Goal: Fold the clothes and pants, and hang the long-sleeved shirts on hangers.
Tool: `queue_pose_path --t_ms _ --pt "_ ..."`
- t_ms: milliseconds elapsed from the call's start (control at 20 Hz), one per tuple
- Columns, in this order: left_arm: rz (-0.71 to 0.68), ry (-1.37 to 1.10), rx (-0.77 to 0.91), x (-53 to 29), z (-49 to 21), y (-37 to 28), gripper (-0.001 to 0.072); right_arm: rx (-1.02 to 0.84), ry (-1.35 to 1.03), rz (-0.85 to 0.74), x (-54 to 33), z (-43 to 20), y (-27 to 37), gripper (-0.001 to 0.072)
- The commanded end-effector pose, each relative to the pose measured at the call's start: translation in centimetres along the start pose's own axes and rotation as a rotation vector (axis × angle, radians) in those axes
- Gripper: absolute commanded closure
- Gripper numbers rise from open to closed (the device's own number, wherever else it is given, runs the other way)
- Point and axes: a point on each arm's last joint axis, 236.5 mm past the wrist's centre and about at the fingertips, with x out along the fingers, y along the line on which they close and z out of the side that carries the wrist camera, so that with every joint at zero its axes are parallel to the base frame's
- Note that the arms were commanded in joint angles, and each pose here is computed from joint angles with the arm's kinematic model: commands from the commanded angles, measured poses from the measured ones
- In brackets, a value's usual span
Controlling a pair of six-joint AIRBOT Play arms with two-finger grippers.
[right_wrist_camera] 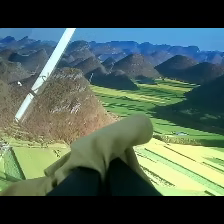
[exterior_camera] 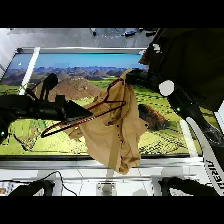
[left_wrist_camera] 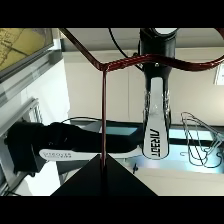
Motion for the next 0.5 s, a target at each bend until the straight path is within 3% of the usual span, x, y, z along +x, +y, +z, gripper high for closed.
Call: queue_pose_path --t_ms 0,250,450 --pt "0.011 -0.047 0.016 0.1 1.5 0.8 0.0675 0.024 0.032 0.028 0.0 -0.7 0.7 0.0680" --pt "0.028 -0.059 -0.010 0.6 4.0 4.4 0.0675 0.007 0.113 0.082 -1.0 -2.3 2.2 0.0681" --pt "0.038 -0.062 0.002 0.9 5.1 6.3 0.0675 -0.062 0.117 0.247 -3.6 -1.8 6.5 0.0681"
